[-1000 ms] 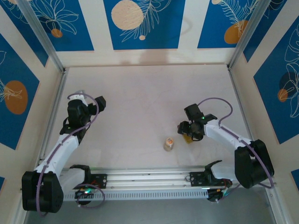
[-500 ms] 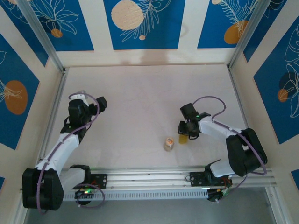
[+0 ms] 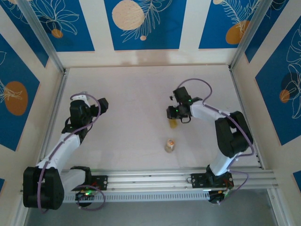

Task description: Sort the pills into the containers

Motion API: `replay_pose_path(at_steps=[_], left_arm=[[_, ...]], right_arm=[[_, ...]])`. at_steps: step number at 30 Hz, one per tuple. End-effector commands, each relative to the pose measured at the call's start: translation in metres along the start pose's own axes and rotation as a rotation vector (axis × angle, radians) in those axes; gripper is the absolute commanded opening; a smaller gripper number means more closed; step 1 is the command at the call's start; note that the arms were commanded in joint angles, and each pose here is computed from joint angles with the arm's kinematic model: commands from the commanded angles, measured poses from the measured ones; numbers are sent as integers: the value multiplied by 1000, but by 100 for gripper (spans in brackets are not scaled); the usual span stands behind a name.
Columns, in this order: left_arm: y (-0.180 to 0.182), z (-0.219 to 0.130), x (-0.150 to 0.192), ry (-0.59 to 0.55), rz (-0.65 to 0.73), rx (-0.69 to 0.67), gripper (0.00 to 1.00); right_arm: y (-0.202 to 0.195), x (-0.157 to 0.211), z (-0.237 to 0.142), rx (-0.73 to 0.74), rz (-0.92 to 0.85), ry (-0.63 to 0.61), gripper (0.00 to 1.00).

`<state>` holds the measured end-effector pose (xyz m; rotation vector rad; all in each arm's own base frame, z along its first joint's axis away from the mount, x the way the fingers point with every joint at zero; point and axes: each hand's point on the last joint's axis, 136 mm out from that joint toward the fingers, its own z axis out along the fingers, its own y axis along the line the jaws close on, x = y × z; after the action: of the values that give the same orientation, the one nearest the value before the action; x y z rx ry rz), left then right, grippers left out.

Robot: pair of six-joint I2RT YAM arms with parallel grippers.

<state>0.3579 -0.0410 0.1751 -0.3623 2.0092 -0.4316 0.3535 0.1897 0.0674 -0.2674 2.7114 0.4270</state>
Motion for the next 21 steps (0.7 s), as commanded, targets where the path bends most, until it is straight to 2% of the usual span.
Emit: replay_pose_path(at_steps=[1, 3, 7, 11, 14, 17, 21], left_arm=[[-15, 4, -7, -15, 17, 63, 100], [-28, 7, -4, 2, 47, 139, 100], [-77, 11, -3, -6, 141, 427, 100], [-124, 8, 11, -12, 254, 736, 100], [-160, -9, 33, -30, 401, 982, 92], [-183, -44, 58, -136, 592, 1254, 87], [-192, -45, 77, -62, 608, 1380, 74]], right_arm=[[43, -21, -6, -131, -263, -5, 18], [57, -36, -15, -191, -334, -25, 18], [97, -42, -45, -435, -533, -29, 20], [110, -47, -60, -515, -747, -90, 20], [121, -33, -75, -623, -910, -99, 19], [125, -28, -89, -691, -926, -43, 19], [123, -21, -91, -705, -919, 61, 20]])
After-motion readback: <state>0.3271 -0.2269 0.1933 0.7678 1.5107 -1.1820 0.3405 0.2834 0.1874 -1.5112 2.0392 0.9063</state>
